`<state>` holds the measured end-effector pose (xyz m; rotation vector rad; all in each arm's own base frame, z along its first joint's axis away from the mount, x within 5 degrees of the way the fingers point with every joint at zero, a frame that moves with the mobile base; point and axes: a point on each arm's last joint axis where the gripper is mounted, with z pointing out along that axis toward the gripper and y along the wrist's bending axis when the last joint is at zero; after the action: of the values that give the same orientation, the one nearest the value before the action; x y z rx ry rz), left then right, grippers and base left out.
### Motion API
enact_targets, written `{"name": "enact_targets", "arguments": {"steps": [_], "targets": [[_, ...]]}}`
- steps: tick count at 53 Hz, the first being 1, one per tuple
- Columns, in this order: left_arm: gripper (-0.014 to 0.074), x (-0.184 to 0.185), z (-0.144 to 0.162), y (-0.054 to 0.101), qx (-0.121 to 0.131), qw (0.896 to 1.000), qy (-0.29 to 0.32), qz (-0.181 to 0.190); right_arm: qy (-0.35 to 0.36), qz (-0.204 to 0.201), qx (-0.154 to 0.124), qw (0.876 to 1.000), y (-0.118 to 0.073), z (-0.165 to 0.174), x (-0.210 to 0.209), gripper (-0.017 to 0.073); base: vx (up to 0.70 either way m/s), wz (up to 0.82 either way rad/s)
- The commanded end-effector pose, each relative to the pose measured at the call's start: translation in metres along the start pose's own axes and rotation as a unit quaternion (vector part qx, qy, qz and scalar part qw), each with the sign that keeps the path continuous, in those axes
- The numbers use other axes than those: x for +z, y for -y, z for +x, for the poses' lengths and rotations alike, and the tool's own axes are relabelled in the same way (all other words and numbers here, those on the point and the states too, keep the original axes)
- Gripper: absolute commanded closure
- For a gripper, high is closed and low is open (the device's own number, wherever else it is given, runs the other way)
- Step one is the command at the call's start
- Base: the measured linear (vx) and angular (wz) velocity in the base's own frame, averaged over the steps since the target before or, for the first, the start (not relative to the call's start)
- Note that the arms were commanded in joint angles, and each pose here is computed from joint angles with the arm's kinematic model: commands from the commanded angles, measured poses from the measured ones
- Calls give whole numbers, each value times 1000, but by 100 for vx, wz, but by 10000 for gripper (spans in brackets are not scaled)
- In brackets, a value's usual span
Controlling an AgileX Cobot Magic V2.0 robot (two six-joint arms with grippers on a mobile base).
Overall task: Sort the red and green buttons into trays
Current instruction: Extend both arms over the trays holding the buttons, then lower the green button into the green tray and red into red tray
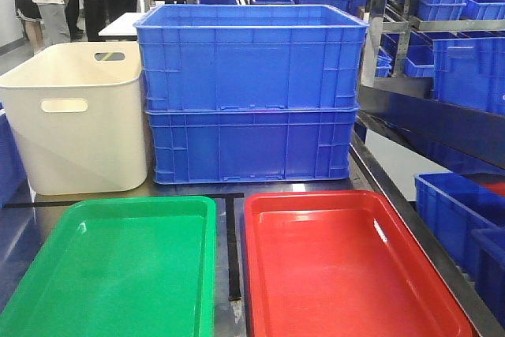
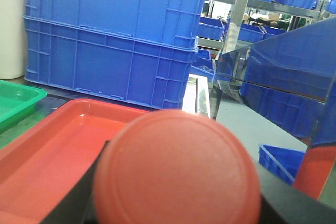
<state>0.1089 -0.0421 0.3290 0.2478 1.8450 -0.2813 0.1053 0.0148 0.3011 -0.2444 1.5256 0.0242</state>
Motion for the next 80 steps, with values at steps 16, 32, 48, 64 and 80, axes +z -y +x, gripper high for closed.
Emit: {"name": "enact_targets", "arguments": {"steps": [16,32,48,64,80], "targets": [[594,-3,-16,4,2,999,50,19,18,-3,3,1000,1,-11,1,569,0,-1],[594,-3,-16,4,2,999,50,19,21,-10,2,1000,0,-12,1,569,0,0],[594,-4,-22,7,1,996,81,33,41,-85,3,996,-13,-15,3,569,0,0],[594,49,-22,17,42,995,67,52,-11,-171,42,984,-5,-31,81,569,0,0],[594,178,-25,-2,-8,999,19,30,-31,-323,91,942,3,0,226,569,0,0]]}}
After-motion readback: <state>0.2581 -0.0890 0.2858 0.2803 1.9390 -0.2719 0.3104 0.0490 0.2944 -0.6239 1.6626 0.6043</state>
